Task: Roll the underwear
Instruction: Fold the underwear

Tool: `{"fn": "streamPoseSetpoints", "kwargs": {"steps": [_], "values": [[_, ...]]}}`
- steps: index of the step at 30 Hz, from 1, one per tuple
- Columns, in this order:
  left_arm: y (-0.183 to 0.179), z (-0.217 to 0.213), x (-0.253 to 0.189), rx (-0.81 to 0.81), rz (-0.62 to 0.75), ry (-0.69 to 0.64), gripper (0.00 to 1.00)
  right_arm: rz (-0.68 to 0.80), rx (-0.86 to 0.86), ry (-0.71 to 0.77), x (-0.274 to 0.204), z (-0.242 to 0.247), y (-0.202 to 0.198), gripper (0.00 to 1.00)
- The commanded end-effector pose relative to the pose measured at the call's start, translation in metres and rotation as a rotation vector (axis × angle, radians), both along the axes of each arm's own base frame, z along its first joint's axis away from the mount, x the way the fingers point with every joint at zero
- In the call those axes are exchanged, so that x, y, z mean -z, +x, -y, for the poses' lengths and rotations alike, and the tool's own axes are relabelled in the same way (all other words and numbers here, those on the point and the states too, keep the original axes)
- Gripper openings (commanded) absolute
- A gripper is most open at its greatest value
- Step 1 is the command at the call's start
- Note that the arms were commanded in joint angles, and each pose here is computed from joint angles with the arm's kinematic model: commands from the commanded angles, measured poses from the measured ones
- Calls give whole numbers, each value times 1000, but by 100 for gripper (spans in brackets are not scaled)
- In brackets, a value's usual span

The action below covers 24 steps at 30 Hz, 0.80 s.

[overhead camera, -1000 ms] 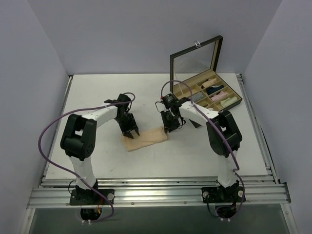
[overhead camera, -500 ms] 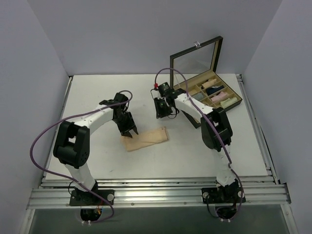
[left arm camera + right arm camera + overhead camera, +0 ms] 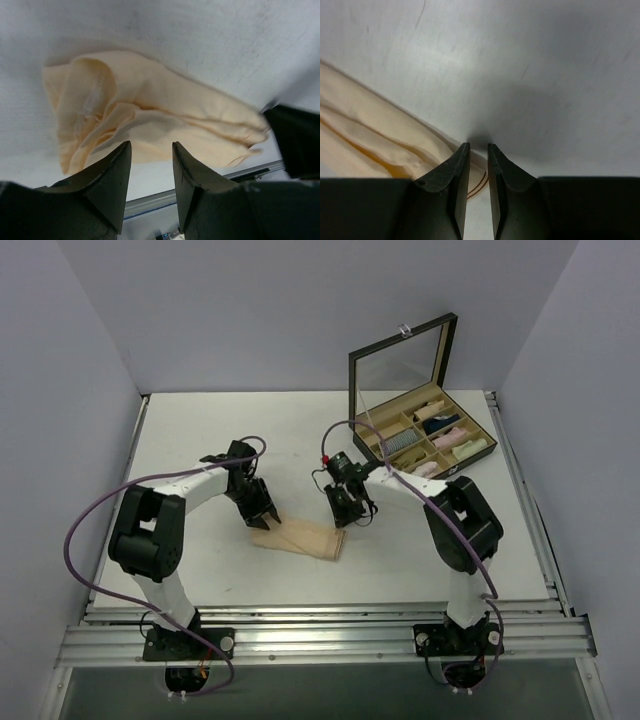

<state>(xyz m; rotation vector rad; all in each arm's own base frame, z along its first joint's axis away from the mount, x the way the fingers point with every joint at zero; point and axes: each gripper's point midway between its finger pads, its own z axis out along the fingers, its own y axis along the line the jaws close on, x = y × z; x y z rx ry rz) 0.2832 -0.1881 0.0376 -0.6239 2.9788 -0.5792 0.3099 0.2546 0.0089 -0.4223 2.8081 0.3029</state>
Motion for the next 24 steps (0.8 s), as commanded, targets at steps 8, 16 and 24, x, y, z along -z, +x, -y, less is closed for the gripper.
{"fn": "streamPoseSetpoints", "kwargs": {"steps": [8, 16, 24], "values": [[80, 3, -57, 84, 209, -37, 47, -9, 9, 57, -47, -15, -95, 18], [33, -14, -54, -29, 124, -77, 47, -44, -250, 372, -126, -73, -98, 16], [17, -15, -11, -70, 21, -93, 46, -178, -416, 482, -108, -126, -116, 17]]}}
